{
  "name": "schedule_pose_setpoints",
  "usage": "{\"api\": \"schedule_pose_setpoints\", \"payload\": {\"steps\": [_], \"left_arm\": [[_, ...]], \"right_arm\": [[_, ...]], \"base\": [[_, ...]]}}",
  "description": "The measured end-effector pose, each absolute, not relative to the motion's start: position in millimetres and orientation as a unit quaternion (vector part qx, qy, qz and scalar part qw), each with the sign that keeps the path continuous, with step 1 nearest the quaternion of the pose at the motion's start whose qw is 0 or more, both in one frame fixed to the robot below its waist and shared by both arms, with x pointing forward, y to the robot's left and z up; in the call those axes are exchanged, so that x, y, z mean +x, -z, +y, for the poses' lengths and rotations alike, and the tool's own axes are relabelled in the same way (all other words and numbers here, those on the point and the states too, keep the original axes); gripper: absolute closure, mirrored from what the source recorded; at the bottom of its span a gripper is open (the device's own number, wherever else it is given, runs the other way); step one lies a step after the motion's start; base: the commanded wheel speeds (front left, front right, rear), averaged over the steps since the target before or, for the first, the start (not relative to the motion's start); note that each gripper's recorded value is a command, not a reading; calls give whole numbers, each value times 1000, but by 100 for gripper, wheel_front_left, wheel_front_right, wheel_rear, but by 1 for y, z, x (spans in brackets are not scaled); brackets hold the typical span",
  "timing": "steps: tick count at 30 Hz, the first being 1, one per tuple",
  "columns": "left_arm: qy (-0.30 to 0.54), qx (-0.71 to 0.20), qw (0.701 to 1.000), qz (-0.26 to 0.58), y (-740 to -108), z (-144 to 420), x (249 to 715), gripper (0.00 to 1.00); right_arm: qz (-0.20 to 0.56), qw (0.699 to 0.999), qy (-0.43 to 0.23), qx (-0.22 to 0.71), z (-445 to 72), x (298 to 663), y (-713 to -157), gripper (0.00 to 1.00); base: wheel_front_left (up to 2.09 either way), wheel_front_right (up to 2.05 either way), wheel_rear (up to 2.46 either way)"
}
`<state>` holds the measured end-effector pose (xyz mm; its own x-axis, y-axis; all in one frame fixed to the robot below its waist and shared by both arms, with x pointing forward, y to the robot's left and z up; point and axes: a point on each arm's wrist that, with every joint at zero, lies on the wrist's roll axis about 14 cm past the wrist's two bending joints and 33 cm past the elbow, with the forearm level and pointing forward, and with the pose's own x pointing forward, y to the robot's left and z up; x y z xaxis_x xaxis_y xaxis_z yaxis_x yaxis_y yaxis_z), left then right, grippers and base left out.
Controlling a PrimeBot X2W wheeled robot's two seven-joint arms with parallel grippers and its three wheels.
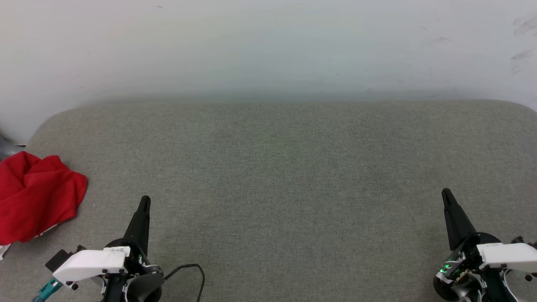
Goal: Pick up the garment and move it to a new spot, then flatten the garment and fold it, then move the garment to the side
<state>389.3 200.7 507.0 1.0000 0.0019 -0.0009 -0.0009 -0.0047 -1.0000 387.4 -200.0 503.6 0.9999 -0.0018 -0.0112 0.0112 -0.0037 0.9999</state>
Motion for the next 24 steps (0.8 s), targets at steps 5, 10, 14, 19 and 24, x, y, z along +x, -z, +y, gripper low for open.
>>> {"api": "schedule_pose_setpoints", "payload": {"steps": [5,10,14,19,24], "left_arm": [[-1,-709,705,0,-507,201,389,100],[-1,-709,705,0,-507,201,389,100],[-1,-709,705,0,-507,201,389,100],[-1,-709,705,0,-507,201,389,100],[-1,-709,705,0,-507,201,389,100]], "right_arm": [[3,706,5,708,-200,387,-504,100],[3,706,5,708,-200,387,-504,100],[3,706,5,708,-200,387,-504,100],[3,706,5,708,-200,387,-504,100],[3,706,5,708,-200,387,-504,100]], "base": [[0,0,0],[0,0,0],[0,0,0],[0,0,0],[0,0,0]]}}
